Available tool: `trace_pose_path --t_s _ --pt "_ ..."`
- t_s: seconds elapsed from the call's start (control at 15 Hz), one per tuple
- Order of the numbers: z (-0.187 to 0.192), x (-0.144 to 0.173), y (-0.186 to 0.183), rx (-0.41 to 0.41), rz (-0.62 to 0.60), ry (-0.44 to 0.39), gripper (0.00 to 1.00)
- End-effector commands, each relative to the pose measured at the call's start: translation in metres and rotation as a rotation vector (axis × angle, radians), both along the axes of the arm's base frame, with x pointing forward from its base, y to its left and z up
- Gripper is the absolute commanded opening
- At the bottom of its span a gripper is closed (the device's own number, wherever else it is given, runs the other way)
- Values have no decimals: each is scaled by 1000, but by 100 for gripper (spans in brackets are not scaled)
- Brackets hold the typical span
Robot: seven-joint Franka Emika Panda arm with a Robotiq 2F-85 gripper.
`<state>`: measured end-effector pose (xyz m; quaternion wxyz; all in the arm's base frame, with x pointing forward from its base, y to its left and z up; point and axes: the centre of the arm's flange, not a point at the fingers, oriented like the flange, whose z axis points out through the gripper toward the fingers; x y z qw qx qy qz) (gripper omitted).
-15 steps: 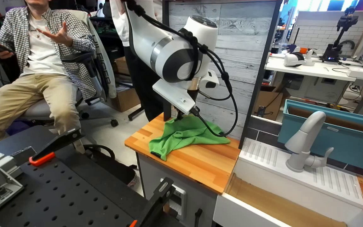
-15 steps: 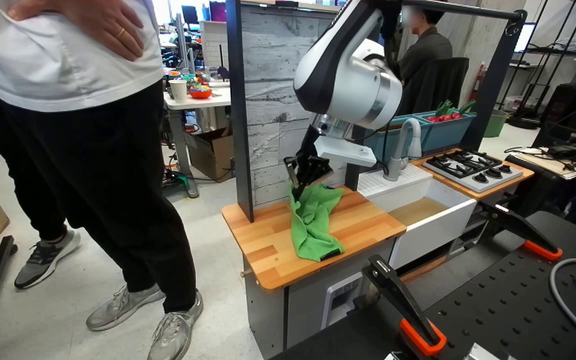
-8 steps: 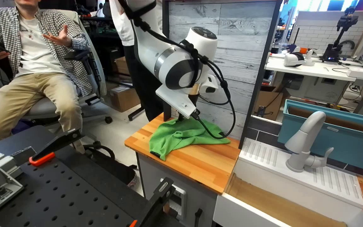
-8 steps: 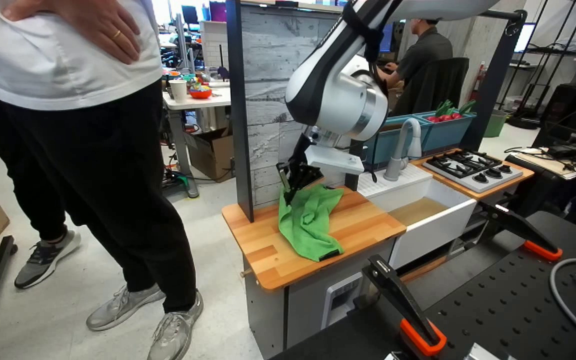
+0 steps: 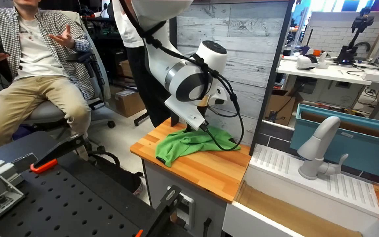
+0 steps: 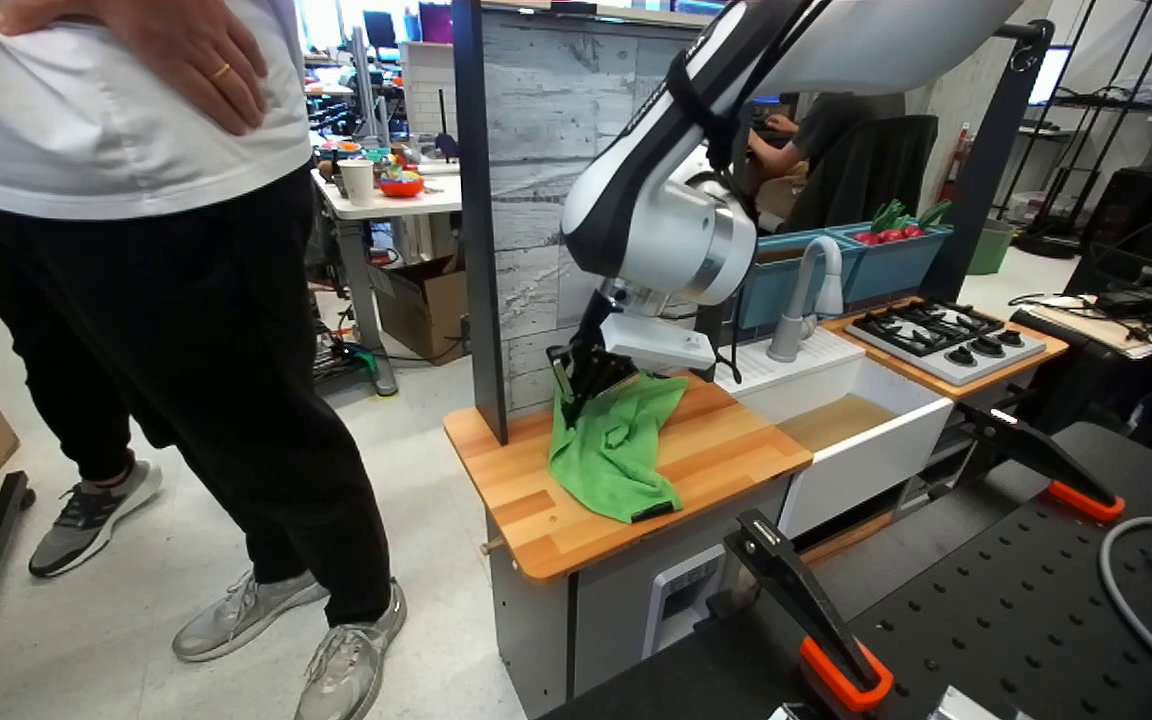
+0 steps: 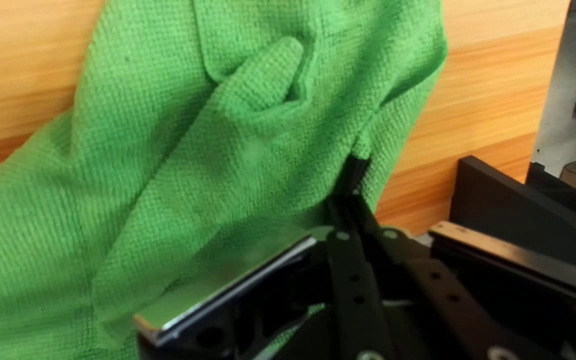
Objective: Unfold the green cloth
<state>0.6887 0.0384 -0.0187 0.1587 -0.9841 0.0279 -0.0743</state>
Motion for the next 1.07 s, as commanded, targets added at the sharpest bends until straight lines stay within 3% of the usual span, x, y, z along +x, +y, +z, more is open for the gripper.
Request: trace_pose_path --t_s 0.0,0.6,1.0 --pt "-13 16 -3 -7 11 17 31" --pt "-4 17 -6 -12 15 23 96" --pt "12 3 -11 -9 8 14 100"
